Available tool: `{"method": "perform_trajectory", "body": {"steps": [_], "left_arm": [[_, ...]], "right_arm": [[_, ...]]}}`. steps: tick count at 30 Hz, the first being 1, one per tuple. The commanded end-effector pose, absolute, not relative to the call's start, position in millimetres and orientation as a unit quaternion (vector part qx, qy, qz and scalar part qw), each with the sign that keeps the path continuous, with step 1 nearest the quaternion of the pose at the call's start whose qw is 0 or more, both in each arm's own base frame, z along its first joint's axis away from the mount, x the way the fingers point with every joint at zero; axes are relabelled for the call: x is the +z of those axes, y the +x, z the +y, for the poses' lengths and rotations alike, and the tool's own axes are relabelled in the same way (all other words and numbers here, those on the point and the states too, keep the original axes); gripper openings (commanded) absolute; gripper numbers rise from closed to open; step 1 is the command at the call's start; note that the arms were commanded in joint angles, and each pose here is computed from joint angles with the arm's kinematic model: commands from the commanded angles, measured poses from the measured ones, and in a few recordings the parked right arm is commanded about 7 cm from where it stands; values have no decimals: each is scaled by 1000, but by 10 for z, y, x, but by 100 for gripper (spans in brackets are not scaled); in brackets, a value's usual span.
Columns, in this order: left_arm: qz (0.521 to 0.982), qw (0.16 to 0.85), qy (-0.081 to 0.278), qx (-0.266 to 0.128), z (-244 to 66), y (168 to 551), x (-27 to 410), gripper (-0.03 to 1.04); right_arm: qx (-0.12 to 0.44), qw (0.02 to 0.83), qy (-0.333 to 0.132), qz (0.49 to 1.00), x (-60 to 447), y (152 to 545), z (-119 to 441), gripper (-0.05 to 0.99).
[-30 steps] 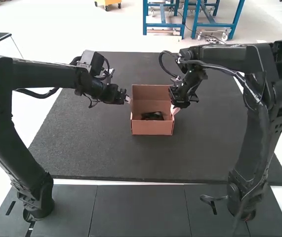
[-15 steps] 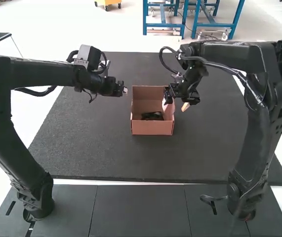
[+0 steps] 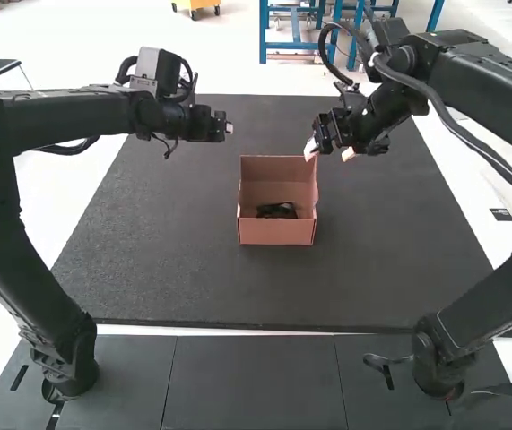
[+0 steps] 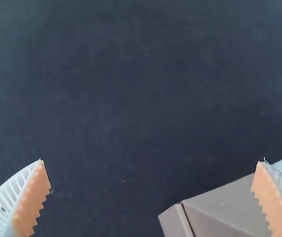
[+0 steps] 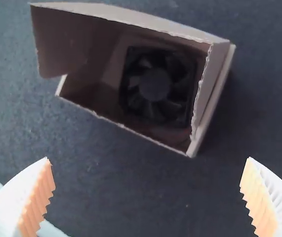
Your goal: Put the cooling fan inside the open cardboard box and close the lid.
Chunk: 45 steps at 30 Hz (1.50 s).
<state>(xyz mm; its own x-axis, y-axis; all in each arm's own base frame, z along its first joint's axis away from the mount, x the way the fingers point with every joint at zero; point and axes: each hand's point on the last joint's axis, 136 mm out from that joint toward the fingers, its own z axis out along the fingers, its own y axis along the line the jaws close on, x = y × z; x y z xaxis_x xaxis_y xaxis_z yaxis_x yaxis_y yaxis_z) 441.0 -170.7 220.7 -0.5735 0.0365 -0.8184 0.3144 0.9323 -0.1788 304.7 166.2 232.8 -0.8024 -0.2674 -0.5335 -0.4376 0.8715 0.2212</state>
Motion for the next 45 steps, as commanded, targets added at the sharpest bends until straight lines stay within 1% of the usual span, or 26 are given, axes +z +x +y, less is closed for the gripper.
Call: {"method": "perform_trajectory", "body": {"steps": [1,4,7,11,22,29,38,42,45], "left_arm": [[865,462,110,-160,-1845,4422,2358,96],[867,454,124,-167,-1970,4370,2326,96],[869,444,136,-171,-2087,4321,2287,96],[872,433,147,-174,-2197,4277,2261,96],[879,414,158,-174,-2244,4230,2155,96],[890,379,187,-170,-2306,4078,1961,96],[897,363,189,-168,-2283,4000,1845,96],[894,370,187,-171,-2286,4021,1895,96],[884,391,183,-178,-2295,4054,2060,96]], "right_arm": [[159,285,-200,924,2423,3001,1634,85],[157,307,-199,917,2473,2962,1595,84],[145,317,-200,916,2463,2916,1531,84],[147,324,-201,913,2492,2844,1500,84],[156,332,-203,908,2678,2686,1464,84],[166,328,-207,907,2747,2622,1479,84],[168,324,-209,907,2756,2601,1479,84],[166,317,-208,910,2724,2580,1465,84],[165,305,-207,915,2632,2557,1454,84]]}}
